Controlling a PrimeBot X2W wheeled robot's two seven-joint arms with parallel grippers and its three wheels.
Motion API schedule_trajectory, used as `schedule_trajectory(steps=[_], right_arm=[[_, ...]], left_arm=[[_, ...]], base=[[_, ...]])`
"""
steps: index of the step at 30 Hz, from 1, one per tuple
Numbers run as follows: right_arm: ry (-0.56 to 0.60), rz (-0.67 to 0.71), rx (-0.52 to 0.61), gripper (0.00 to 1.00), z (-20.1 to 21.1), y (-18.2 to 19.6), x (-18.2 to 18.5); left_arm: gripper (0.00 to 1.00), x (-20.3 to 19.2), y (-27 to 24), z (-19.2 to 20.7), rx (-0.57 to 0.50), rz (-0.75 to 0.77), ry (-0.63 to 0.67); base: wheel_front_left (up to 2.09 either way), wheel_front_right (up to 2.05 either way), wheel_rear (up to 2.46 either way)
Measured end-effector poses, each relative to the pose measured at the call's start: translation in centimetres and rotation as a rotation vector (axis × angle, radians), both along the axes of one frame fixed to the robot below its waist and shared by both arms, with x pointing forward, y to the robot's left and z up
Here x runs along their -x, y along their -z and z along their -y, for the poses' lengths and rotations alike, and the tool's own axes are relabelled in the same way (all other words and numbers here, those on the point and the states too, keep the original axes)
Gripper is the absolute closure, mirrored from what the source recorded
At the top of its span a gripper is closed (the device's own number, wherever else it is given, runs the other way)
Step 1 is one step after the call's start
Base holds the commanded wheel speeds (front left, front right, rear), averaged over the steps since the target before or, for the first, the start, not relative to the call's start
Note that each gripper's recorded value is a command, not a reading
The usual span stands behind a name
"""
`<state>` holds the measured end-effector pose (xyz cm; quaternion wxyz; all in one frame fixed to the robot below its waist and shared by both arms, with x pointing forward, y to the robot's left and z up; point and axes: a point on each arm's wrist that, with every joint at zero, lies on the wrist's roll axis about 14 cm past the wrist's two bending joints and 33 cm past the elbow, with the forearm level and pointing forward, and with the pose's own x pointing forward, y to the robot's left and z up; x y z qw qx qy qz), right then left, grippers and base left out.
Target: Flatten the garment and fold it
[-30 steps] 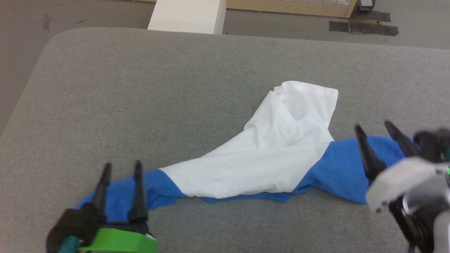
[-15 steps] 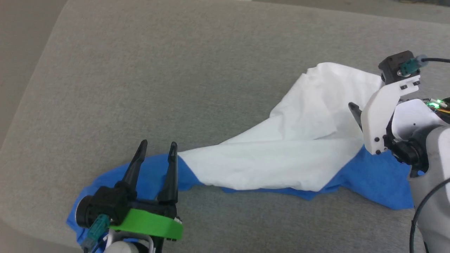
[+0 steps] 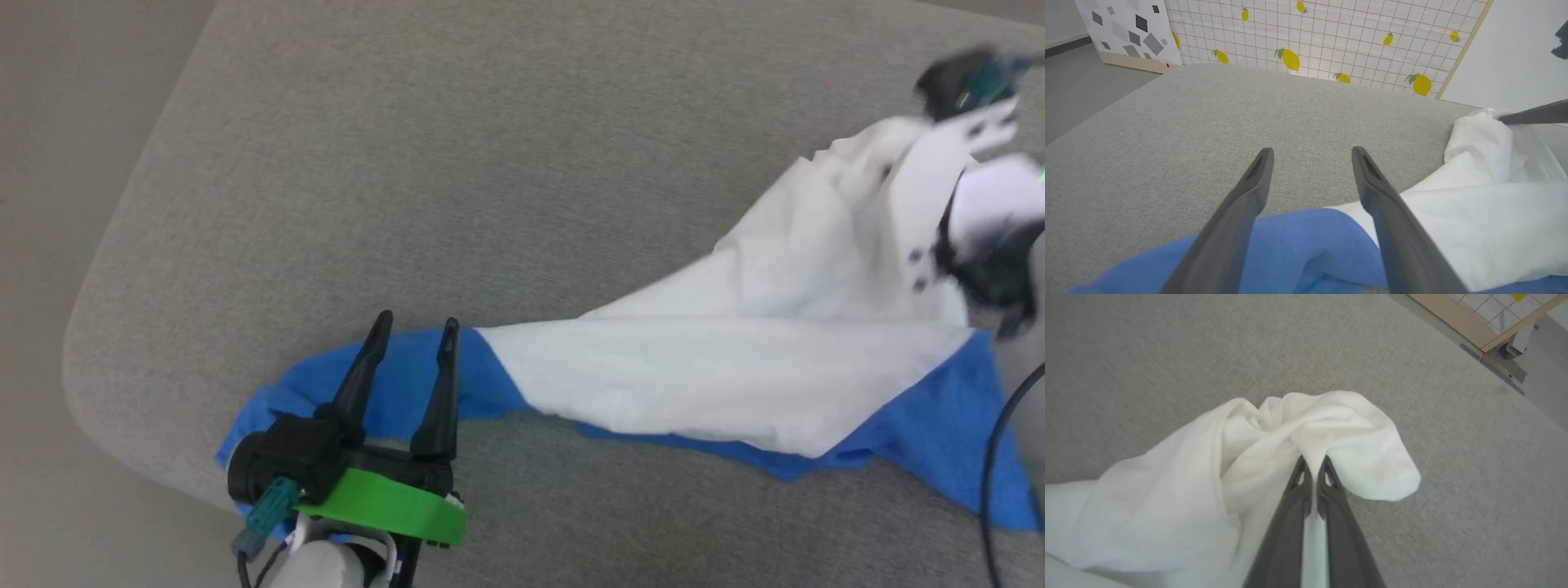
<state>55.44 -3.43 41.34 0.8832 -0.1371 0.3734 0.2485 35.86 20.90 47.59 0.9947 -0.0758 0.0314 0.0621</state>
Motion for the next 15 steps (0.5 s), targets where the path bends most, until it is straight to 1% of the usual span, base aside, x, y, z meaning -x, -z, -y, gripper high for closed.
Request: schedule_trajectory(steps=[3,7,10,11,13,15], right_arm=[[-0.019,0.126,-0.006,1.00,-1.1,-3.9,-3.5],[-0.054,0.348,-0.027,1.00,-3.4,-10.4,-8.0],[-0.088,0.485,-0.038,1.00,-5.2,-13.8,-10.1],[-0.102,0.530,-0.039,1.00,-5.8,-14.6,-10.7],[-0.114,0.579,-0.026,1.00,-6.4,-15.1,-11.9],[-0.116,0.573,-0.020,1.00,-6.7,-13.9,-12.8]], left_arm=[[0.00,0.2,0.0,-0.1,0.009,0.001,-0.015],[0.00,0.6,0.3,-0.7,0.009,-0.011,-0.044],[0.00,0.8,0.6,-0.9,0.005,-0.020,-0.055],[0.00,0.8,0.7,-0.8,0.009,-0.021,-0.057],[0.00,0.8,0.9,-0.8,0.008,-0.028,-0.057],[0.00,0.8,1.3,-0.7,0.011,-0.040,-0.060]], base=[[0.00,0.00,0.00],[0.00,0.00,0.00],[0.00,0.00,0.00],[0.00,0.00,0.00],[0.00,0.00,0.00],[0.00,0.00,0.00]])
